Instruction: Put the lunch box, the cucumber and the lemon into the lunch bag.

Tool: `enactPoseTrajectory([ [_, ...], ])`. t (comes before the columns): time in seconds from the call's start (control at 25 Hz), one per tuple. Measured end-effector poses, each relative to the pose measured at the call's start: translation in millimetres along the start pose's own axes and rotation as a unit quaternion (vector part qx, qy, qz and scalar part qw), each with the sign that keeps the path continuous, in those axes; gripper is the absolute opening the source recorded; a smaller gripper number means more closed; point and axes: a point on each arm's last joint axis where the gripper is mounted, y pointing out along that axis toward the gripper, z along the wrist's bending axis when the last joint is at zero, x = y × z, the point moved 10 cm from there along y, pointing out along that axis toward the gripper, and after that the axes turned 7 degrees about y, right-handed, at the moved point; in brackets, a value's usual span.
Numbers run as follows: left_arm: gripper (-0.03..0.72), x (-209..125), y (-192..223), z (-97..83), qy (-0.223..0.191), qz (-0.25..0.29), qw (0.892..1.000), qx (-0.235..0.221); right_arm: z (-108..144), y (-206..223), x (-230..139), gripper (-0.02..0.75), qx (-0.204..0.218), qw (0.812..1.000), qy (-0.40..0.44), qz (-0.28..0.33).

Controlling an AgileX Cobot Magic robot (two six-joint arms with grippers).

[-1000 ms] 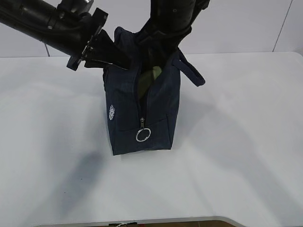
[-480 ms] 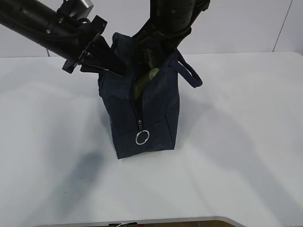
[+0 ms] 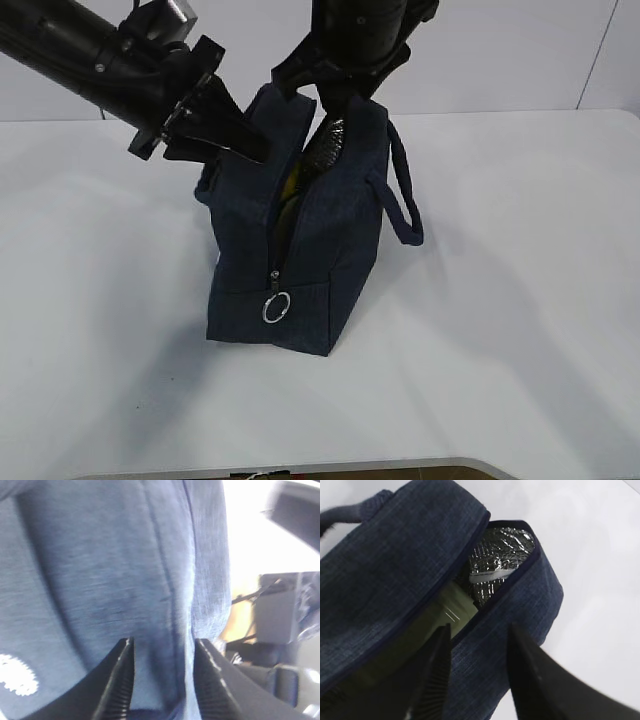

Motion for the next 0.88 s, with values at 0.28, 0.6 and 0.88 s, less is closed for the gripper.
enactPoseTrajectory([
  [0.28, 0.286, -1, -10, 3.7, -0.023, 0.003, 1.0, -0.012, -7, -27, 6, 0.346, 0.003, 1.0, 0.009, -0.026],
  [0.6, 0.292, 7, -34, 7.7, -0.029, -0.024, 0.999, -0.008, -17, -79, 13, 0.346, 0.02, 0.997, 0.028, -0.076],
  [0.88, 0.292, 9, -51, -8.8, -0.006, -0.039, 0.999, -0.002, -2, -114, 13, 0.346, 0.087, 0.99, 0.05, -0.099],
])
